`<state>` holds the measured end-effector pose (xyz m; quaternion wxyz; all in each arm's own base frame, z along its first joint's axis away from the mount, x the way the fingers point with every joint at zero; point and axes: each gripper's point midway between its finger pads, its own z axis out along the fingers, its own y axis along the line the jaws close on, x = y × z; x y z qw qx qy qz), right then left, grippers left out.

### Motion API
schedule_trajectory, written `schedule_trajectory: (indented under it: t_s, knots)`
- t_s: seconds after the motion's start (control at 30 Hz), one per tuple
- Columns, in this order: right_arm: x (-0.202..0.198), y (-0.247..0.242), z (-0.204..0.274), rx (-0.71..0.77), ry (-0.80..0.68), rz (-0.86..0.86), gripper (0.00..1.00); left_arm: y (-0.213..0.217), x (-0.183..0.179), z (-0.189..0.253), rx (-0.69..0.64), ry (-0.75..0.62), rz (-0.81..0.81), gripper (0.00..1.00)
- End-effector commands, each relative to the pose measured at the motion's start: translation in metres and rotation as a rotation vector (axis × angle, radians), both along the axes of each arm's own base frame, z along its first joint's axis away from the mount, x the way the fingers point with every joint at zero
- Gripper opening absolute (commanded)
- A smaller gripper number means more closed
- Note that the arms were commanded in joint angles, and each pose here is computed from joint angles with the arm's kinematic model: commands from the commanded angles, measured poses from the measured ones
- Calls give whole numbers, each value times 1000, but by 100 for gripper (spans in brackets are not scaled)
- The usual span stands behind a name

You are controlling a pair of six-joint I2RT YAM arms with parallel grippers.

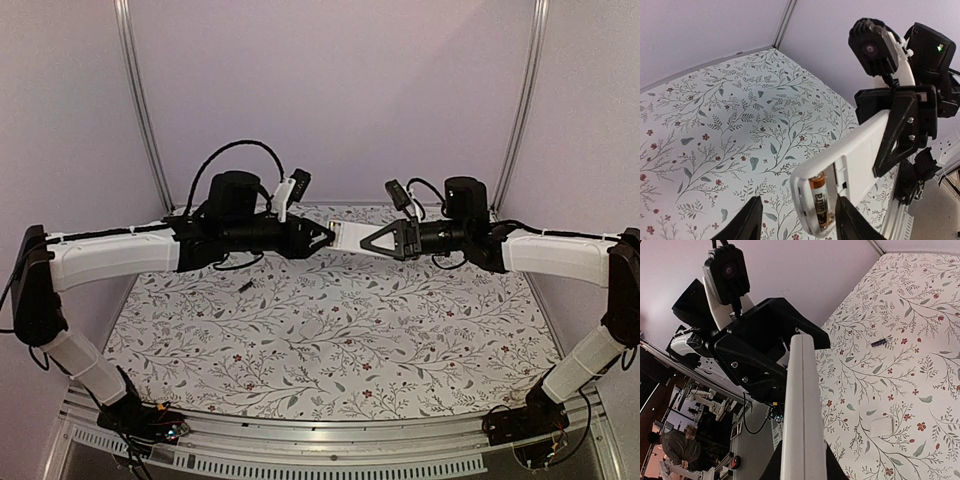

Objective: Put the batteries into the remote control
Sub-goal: Load the battery into the battery compartment.

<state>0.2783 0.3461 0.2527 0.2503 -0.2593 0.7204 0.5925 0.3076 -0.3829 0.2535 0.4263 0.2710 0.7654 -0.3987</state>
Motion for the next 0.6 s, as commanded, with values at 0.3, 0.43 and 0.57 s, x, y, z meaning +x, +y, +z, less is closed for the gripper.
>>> schedule_trajectory:
  t_s: [0.3, 0.43, 0.57]
  knots:
    - [-1, -1, 1, -16, -20, 6, 0, 4, 11, -43, 265, 31, 71, 45]
    - [-1, -1, 0, -23, -15, 2, 0, 8, 14, -53, 319, 45, 102, 42]
    - [-1, -1, -2, -26, -11, 4, 0, 13, 18, -62, 365, 58, 127, 38]
